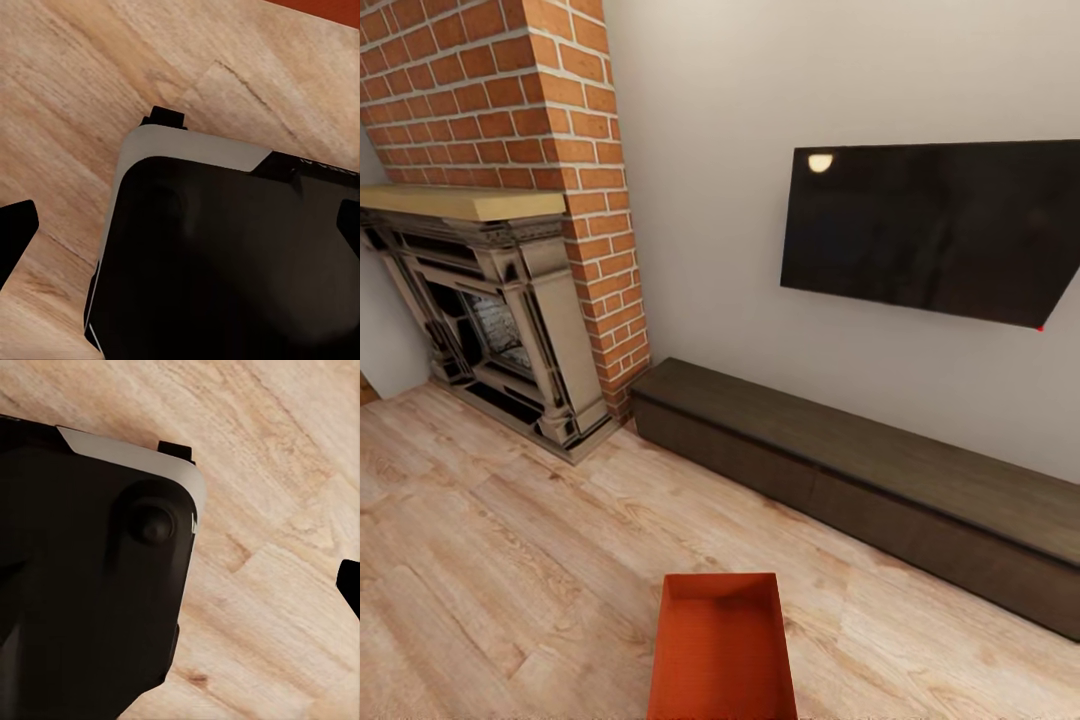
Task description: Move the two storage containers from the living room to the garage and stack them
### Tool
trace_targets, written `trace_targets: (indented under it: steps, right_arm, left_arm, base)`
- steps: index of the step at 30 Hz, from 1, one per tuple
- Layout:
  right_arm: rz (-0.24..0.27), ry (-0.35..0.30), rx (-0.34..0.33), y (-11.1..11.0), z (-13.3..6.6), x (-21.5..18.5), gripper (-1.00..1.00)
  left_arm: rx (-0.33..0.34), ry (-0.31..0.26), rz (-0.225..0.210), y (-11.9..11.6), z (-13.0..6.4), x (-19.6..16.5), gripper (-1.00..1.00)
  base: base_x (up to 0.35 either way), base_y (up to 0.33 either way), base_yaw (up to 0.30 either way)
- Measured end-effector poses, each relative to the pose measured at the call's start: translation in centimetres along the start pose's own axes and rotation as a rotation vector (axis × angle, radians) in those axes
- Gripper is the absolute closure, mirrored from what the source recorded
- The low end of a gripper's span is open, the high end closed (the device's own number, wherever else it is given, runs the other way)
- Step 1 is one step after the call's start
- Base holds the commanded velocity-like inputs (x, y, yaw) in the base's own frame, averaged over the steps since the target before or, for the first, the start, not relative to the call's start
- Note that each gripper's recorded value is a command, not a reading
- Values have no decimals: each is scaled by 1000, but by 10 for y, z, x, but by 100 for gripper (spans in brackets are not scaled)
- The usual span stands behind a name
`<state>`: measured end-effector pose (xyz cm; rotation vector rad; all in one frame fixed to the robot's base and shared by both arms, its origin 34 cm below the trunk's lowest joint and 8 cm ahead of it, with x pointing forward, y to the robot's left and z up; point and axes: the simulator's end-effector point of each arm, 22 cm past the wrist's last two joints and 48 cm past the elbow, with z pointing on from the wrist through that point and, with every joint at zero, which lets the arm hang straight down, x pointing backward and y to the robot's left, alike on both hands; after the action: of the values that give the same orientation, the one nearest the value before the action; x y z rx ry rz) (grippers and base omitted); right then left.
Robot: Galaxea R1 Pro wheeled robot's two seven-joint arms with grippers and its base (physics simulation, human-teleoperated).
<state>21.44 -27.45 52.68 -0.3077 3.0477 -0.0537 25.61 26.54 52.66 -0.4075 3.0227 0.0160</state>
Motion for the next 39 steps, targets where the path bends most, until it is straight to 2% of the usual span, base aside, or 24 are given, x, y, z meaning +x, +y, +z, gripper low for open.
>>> trace_targets:
  steps: [39]
  right_arm:
    - [-1,62,-14,6,2,24,-100]
  left_arm:
    - [-16,59,1,6,4,24,-100]
  base:
    - [0,0,0]
